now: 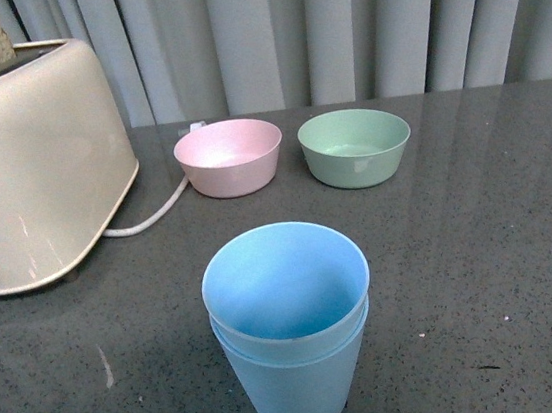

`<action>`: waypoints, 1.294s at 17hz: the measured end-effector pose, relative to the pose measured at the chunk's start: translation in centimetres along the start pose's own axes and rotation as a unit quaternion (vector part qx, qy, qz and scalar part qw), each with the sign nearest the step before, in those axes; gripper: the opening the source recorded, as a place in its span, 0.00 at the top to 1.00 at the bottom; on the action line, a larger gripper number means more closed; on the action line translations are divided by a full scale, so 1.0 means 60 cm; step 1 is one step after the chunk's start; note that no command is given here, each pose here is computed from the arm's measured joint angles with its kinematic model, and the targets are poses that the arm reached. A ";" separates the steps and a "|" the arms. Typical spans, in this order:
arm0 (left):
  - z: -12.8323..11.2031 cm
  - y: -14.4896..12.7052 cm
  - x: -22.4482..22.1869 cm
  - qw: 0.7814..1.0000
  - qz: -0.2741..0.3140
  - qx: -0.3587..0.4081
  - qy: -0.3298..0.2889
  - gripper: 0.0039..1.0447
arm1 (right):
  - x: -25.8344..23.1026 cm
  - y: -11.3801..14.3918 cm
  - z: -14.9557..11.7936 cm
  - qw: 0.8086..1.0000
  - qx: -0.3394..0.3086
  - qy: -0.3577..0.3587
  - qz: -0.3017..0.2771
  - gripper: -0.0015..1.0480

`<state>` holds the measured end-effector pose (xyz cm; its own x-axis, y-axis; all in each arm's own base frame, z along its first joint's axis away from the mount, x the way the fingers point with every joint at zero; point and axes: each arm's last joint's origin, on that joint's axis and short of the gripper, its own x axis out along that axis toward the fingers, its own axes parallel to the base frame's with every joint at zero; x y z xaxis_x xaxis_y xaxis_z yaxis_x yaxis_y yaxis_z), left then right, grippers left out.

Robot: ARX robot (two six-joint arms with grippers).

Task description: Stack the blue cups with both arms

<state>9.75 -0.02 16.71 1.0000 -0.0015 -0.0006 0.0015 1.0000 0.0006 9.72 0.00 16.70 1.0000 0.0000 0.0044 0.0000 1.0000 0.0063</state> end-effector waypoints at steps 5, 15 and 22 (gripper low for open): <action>0.000 0.000 0.000 1.000 0.000 0.000 0.000 0.06 | 0.000 0.000 0.000 1.000 0.000 0.001 0.000 0.50; 0.000 0.000 0.000 1.000 0.000 0.000 0.000 0.06 | 0.000 0.000 0.000 1.000 0.000 0.000 0.000 0.06; 0.000 0.000 0.000 1.000 0.000 0.000 0.000 0.06 | 0.000 0.000 0.000 1.000 0.000 0.001 0.000 0.06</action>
<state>9.75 -0.02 16.71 1.0000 -0.0015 -0.0002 0.0015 1.0000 0.0006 9.72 0.00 16.69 1.0000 0.0000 0.0032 0.0000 1.0000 0.0059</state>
